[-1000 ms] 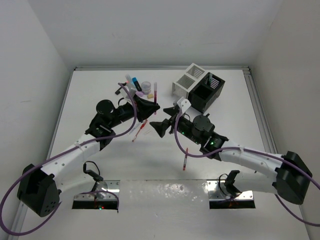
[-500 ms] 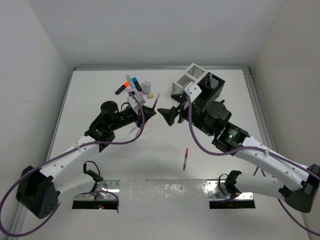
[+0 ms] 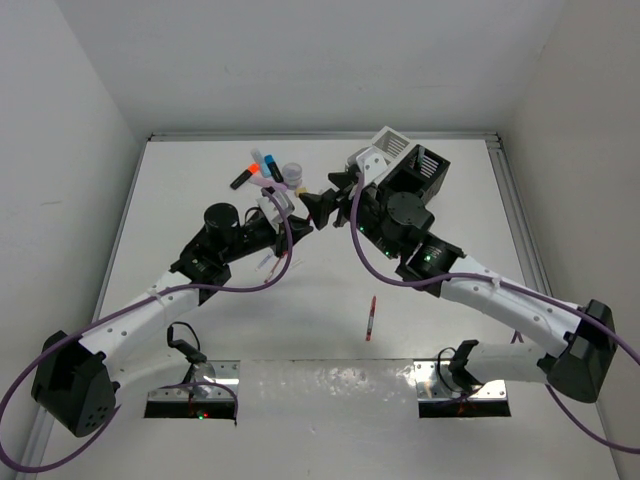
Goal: Sort the stationery into containers
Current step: Close the pen cap on the pen.
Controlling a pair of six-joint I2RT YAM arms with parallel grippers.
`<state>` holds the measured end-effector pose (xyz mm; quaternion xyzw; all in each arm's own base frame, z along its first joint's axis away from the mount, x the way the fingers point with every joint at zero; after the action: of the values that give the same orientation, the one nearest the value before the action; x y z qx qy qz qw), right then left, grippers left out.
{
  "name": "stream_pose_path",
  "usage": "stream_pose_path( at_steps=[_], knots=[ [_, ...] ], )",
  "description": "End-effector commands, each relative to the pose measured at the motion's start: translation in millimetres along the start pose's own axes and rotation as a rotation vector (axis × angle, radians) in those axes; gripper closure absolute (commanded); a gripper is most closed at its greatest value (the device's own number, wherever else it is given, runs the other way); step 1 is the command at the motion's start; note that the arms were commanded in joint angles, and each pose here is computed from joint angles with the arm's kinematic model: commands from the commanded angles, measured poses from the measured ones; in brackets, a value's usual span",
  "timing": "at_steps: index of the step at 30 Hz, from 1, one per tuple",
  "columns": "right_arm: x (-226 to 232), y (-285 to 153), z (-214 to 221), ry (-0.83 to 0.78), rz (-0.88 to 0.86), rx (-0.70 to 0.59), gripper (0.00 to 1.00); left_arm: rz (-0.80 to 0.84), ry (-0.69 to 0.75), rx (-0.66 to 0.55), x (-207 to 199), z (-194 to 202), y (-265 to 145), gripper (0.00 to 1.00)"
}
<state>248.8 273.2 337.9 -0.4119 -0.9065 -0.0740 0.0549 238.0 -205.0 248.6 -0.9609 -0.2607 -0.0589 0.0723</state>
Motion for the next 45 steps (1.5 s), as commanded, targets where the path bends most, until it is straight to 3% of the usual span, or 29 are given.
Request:
stream_pose_path(
  at_steps=[1, 13, 18, 22, 26, 30, 35, 40, 45],
  knots=[
    [3.0, 7.1, -21.4, 0.060, -0.013, -0.109, 0.31, 0.009, 0.031, -0.038, -3.3, -8.7, -1.7, 1.00],
    [-2.0, 11.5, 6.5, 0.143, -0.014, -0.057, 0.38, 0.002, 0.026, -0.055, -2.5, -12.2, -1.1, 1.00],
    [-4.6, 9.4, 11.5, 0.159, -0.013, -0.046, 0.59, 0.000, 0.019, -0.053, -2.5, -10.9, -0.8, 1.00],
    [-2.6, 9.9, 14.4, 0.172, -0.033, -0.034, 0.62, -0.004, 0.016, -0.058, -2.1, -12.0, -0.7, 1.00],
    [-2.5, 11.8, 20.2, 0.192, -0.037, -0.021, 0.84, -0.011, 0.001, -0.069, -1.8, -14.4, -0.3, 1.00],
    [-2.0, 12.0, 30.9, 0.204, -0.040, 0.002, 1.00, -0.009, -0.029, -0.099, -2.6, -20.3, 0.4, 1.00],
    [-4.9, 3.8, 71.6, 0.177, -0.025, 0.071, 1.00, -0.009, -0.084, -0.176, 1.2, -35.7, 0.2, 1.00],
    [6.5, -16.2, 139.3, 0.116, -0.006, 0.202, 1.00, -0.011, -0.007, -0.203, 5.5, -38.9, 1.1, 1.00],
    [12.9, -32.0, 172.4, 0.135, -0.026, 0.249, 1.00, -0.027, 0.040, -0.203, 10.5, -40.7, 1.5, 1.00]
  ],
)
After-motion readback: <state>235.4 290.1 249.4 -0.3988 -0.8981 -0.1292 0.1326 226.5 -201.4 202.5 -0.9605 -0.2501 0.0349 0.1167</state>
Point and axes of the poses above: each gripper's point midway between its finger pads, its own y axis out along the fingers, its own x axis along the line the jaws close on, z = x × y, the point moved 6 cm from there along -y, back along the fingers, and after that the axes turned 7 degrees about y, right-handed, at the moved point
